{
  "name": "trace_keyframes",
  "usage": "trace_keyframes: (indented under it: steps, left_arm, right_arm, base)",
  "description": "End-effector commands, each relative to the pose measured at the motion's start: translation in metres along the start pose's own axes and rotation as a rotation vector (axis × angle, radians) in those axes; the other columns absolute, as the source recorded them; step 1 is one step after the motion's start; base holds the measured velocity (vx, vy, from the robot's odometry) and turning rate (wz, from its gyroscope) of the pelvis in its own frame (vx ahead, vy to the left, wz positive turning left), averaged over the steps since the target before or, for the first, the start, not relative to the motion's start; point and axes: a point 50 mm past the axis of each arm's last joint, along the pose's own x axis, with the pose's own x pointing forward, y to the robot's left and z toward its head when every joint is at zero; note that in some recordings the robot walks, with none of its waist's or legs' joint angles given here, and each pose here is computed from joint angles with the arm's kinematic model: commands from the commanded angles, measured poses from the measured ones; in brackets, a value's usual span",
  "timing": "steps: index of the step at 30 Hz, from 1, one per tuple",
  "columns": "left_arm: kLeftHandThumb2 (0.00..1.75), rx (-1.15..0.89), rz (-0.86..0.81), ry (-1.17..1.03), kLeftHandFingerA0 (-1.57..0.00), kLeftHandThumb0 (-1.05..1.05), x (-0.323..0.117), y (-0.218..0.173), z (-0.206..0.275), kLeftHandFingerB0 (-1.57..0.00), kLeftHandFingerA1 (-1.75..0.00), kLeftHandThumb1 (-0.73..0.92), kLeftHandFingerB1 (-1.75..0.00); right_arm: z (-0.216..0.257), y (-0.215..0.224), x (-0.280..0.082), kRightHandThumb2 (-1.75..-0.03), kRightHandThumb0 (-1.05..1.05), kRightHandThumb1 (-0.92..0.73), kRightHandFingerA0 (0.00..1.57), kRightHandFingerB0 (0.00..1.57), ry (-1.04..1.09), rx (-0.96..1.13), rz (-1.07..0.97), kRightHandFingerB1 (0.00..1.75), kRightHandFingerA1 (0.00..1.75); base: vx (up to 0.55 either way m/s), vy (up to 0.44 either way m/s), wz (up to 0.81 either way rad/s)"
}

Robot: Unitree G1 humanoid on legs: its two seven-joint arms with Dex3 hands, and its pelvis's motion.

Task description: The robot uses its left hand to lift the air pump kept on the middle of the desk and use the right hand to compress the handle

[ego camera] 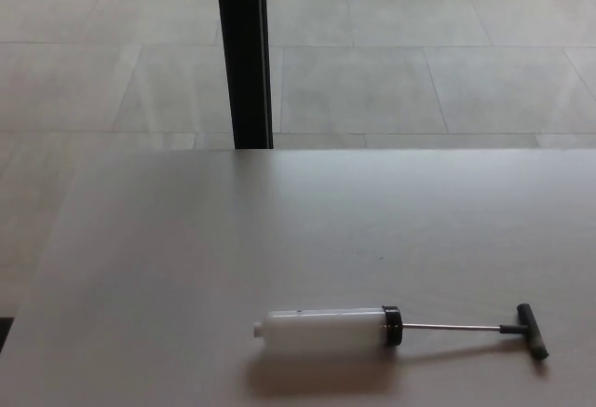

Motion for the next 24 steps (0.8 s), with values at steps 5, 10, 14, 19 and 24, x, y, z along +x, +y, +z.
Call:
trace_keyframes:
  steps: [5,10,14,19,24]
  left_arm:
    - [0.64,0.365,-0.499,-0.669,-0.36,-0.81,-0.05,-0.164,0.131,-0.34,-0.44,0.63,-0.38]
    - [0.62,0.471,-0.72,-0.69,-0.32,-0.78,-0.082,-0.218,0.109,-0.29,-0.46,0.7,-0.33]
    - [0.68,0.505,-0.817,-0.709,-0.34,-0.85,-0.103,-0.241,0.094,-0.3,-0.48,0.64,-0.37]
    - [0.62,0.622,-0.991,-0.69,-0.25,-0.78,-0.137,-0.274,0.062,-0.29,-0.5,0.72,-0.37]
    - [0.63,0.639,-1.051,-0.653,-0.17,-0.79,-0.15,-0.286,0.053,-0.25,-0.52,0.75,-0.37]
  right_arm:
    - [0.076,0.107,-0.014,-1.16,-0.84,-0.75,0.12,0.08,-0.306,-0.06,0.421,0.41,0.49]
    - [0.073,0.134,-0.032,-0.76,-0.9,-0.92,0.2,0.15,-0.315,-0.08,0.532,0.3,0.4]
    - [0.073,0.145,-0.036,-0.76,-0.88,-0.92,0.2,0.16,-0.33,-0.078,0.575,0.31,0.44]
    - [0.07,0.16,-0.041,-0.74,-0.86,-0.92,0.23,0.19,-0.321,-0.066,0.634,0.31,0.43]
    - [0.066,0.168,-0.045,-0.73,-0.85,-0.92,0.25,0.23,-0.298,-0.04,0.677,0.31,0.42]
  base:
    - [0.0,0.0,0.0]
    - [0.0,0.0,0.0]
    - [0.0,0.0,0.0]
    - [0.0,0.0,0.0]
    - [0.0,0.0,0.0]
